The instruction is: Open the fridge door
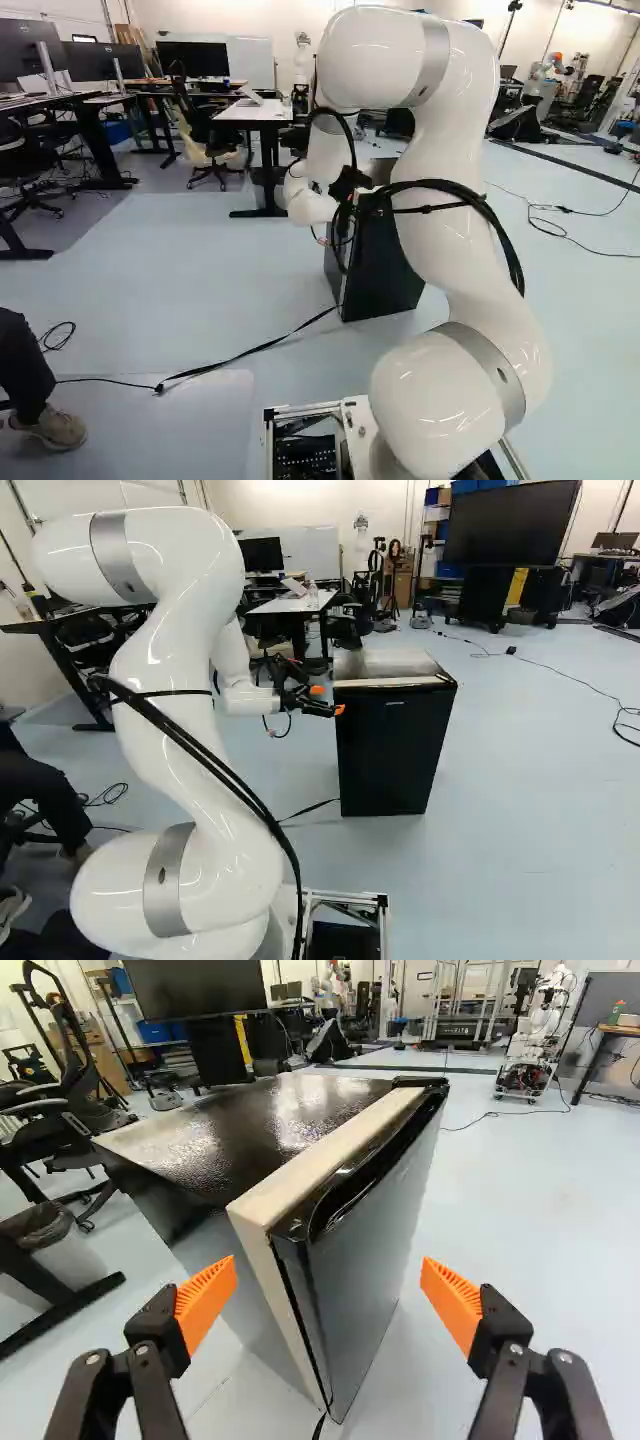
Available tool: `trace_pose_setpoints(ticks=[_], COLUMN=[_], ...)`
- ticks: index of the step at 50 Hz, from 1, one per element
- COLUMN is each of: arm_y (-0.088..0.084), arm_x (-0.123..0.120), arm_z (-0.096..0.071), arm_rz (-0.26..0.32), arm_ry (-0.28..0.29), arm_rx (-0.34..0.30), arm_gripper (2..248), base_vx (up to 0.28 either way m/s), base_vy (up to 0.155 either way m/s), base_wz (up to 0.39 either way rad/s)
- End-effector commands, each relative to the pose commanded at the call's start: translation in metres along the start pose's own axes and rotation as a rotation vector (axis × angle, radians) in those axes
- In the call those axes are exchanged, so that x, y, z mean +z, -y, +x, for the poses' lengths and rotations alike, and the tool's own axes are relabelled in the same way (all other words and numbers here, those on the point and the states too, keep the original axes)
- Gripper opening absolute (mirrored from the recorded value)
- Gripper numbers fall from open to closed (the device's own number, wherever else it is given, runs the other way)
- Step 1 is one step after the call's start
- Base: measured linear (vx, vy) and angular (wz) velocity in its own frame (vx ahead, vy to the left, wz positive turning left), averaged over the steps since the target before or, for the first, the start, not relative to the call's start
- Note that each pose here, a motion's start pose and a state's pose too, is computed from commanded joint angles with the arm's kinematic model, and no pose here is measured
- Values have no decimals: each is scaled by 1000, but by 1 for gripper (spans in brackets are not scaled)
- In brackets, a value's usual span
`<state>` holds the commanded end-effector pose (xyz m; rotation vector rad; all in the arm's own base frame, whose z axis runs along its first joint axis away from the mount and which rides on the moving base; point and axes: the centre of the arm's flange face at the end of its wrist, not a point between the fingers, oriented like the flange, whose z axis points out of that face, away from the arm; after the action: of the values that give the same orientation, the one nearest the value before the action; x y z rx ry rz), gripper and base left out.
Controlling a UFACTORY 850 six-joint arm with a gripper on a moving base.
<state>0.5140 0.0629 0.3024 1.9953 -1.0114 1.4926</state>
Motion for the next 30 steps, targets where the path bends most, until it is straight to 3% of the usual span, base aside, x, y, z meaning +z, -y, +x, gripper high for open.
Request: trace_pose_setpoints(ticks=[30], arm_y=[0], arm_x=[7], arm_z=[2], arm_rz=[-12], arm_ry=[-2], arm_rx=[8], arm_gripper=[247], base_vx=[0], base_vy=[0], base_wz=[0])
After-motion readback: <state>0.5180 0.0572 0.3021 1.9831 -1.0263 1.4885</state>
